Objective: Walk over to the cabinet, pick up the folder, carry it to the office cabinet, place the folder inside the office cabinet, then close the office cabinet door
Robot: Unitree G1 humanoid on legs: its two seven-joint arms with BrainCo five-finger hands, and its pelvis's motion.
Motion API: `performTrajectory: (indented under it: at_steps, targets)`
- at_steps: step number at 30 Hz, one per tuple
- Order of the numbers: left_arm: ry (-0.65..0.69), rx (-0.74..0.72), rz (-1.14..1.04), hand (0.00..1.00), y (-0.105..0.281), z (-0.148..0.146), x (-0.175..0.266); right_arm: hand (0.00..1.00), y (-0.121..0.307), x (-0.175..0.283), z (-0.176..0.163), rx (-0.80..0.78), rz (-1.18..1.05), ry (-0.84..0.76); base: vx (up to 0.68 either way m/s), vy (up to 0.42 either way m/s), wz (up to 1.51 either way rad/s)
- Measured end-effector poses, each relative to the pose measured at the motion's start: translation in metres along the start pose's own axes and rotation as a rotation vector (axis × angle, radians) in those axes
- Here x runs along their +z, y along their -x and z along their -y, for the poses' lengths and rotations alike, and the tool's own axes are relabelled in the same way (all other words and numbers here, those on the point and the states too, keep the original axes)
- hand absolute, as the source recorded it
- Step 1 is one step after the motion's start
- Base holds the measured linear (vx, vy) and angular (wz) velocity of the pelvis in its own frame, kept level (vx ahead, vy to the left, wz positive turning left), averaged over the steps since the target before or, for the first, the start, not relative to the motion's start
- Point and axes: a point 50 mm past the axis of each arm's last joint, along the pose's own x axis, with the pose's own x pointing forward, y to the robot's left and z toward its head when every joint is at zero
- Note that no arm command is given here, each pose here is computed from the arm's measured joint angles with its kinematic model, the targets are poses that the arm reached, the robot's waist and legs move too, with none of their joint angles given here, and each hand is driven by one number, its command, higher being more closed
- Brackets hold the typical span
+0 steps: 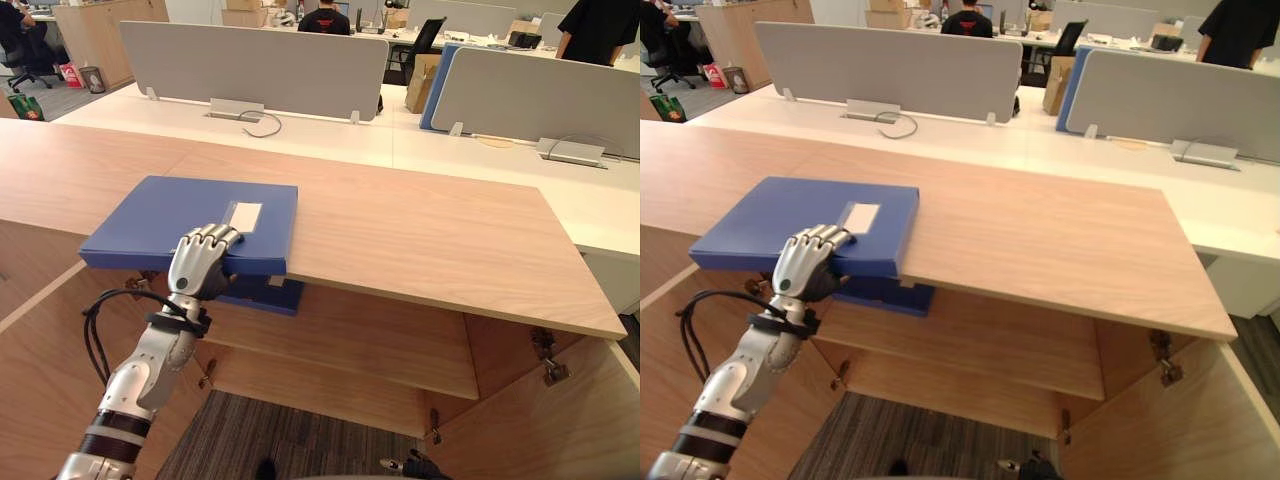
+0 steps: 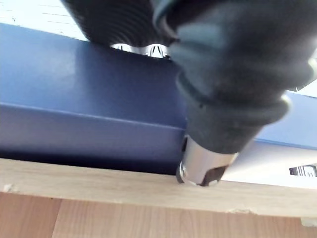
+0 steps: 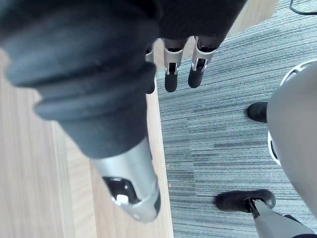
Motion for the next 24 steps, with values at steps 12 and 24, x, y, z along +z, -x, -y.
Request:
performTrajectory:
  at_steps: [12, 24]
  targets:
    - [0.936, 0.346, 0.060, 1.00, 0.016, -0.067, 0.074, 0.00, 0.004, -0.013, 0.011, -0.037, -0.004, -0.117, 0.00, 0.012, -0.10]
    - [2.283, 0.186, -0.252, 1.00, 0.062, -0.013, 0.087, 0.00, 0.083, 0.068, 0.001, 0.044, 0.654, -0.108, -0.09, 0.041, -0.55]
